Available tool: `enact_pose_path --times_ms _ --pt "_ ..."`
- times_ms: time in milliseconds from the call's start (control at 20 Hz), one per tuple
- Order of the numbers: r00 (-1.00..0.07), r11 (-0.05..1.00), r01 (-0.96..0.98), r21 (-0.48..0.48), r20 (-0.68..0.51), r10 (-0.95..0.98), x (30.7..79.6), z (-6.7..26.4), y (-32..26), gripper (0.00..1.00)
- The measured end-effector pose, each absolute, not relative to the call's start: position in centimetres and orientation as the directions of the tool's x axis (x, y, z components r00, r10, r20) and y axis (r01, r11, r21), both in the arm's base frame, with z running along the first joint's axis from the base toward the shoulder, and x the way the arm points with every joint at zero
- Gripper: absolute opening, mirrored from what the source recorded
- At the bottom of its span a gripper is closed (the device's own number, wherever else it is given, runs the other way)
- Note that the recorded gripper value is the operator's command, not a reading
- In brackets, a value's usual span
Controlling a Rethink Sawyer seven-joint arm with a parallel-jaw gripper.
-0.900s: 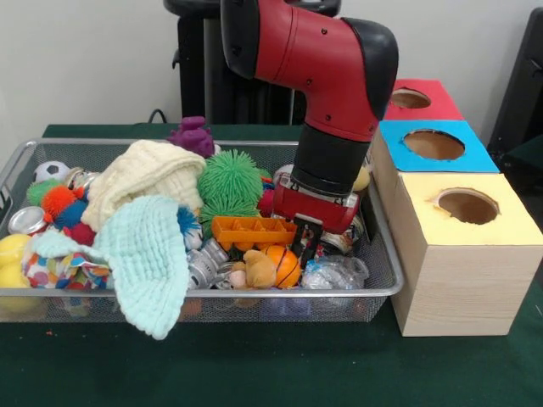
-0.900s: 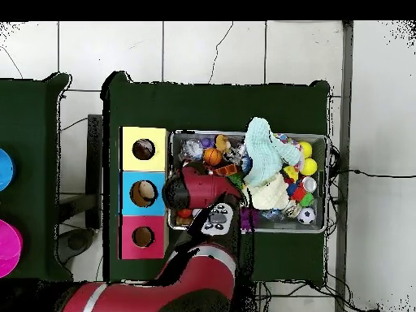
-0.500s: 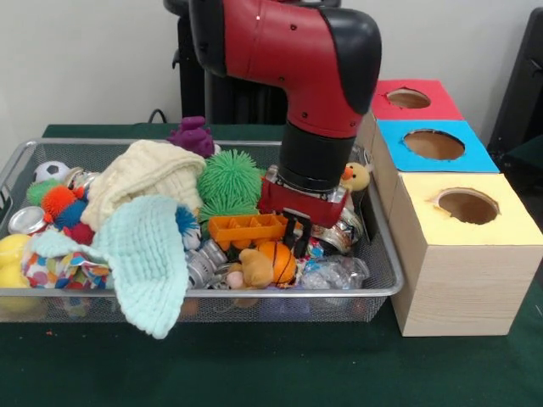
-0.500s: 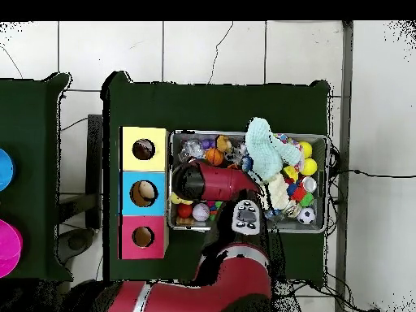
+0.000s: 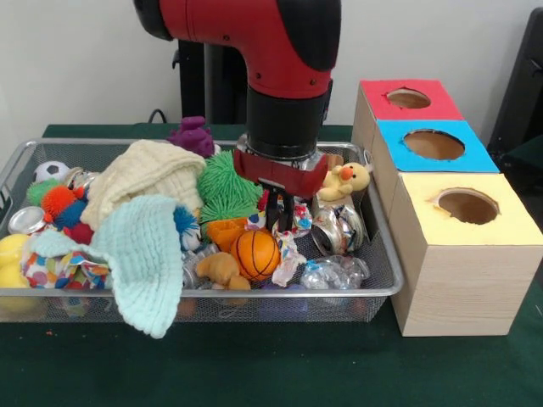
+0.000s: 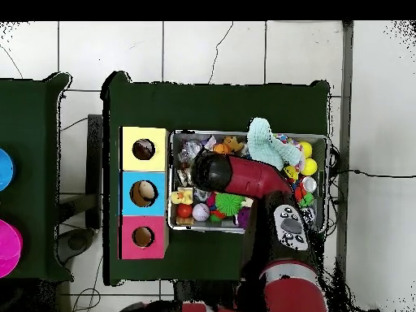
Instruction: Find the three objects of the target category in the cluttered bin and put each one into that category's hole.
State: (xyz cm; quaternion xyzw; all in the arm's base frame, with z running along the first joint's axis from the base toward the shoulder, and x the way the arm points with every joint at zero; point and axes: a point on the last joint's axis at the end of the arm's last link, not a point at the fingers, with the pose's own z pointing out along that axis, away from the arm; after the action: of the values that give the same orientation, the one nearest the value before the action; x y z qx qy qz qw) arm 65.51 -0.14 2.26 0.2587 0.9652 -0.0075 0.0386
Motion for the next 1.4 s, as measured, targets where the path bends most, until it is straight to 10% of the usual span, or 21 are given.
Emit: enact_pose_path --times_ms 1400 --pt "-0.912 0.913 0.401 0.069 -0.060 0.405 68.7 13.7 9.7 0.00"
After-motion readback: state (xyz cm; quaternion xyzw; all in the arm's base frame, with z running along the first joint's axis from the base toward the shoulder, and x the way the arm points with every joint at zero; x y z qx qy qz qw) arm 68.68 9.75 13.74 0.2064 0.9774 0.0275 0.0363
